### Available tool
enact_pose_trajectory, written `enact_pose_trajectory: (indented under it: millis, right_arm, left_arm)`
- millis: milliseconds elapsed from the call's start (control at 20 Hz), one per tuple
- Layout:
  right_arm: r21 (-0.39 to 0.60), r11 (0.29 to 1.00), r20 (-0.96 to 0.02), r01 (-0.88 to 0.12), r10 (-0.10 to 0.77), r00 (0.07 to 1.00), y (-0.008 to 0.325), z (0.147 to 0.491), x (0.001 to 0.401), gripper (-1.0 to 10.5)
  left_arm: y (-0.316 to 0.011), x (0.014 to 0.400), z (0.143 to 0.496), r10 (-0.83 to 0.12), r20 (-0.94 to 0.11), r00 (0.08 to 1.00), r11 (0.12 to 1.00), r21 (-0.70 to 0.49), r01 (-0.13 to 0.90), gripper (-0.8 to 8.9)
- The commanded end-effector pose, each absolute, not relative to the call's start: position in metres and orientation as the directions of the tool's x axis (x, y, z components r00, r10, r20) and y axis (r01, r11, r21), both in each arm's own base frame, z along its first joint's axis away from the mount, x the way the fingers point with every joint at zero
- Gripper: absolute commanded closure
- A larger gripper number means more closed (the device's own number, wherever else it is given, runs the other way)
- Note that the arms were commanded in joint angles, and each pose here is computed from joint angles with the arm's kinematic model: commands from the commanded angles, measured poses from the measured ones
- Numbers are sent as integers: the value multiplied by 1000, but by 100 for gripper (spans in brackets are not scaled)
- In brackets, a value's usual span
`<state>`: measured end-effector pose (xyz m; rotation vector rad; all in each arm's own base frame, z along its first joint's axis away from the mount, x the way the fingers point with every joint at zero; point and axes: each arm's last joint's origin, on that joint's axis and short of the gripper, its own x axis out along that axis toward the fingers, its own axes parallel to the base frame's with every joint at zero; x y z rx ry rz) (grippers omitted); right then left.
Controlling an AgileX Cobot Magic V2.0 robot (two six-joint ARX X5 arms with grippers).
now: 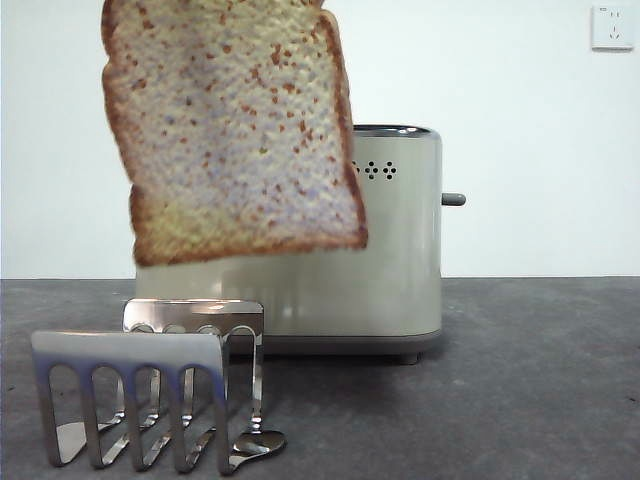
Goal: Pick up a slice of bread from the rack,put the bread on the toaster,press the button
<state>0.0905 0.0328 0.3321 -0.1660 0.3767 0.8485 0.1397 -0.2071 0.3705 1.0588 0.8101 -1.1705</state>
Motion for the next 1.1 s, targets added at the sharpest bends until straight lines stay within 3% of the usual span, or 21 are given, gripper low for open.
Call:
enact_pose_trajectory:
  millis: [50, 400, 800, 1100]
  right_arm:
    - [10, 661, -385, -750, 695, 607, 33, 333, 90, 951]
    - [3, 661, -378, -750, 696, 611, 33, 334, 91, 951]
    - [-12, 661, -359, -750, 697, 621, 32, 342, 88, 951]
    - [-26, 663, -335, -748, 699, 631, 32, 351, 85, 951]
  left_arm:
    - [-205, 140, 376, -303, -909, 287, 73, 278, 958, 822]
    - [-204, 141, 380, -280, -899, 337, 89, 325, 941, 822]
    - [-201, 136, 407, -349, -852, 391, 111, 376, 920, 822]
    - [-194, 134, 436, -370, -777, 510, 175, 481, 859, 822]
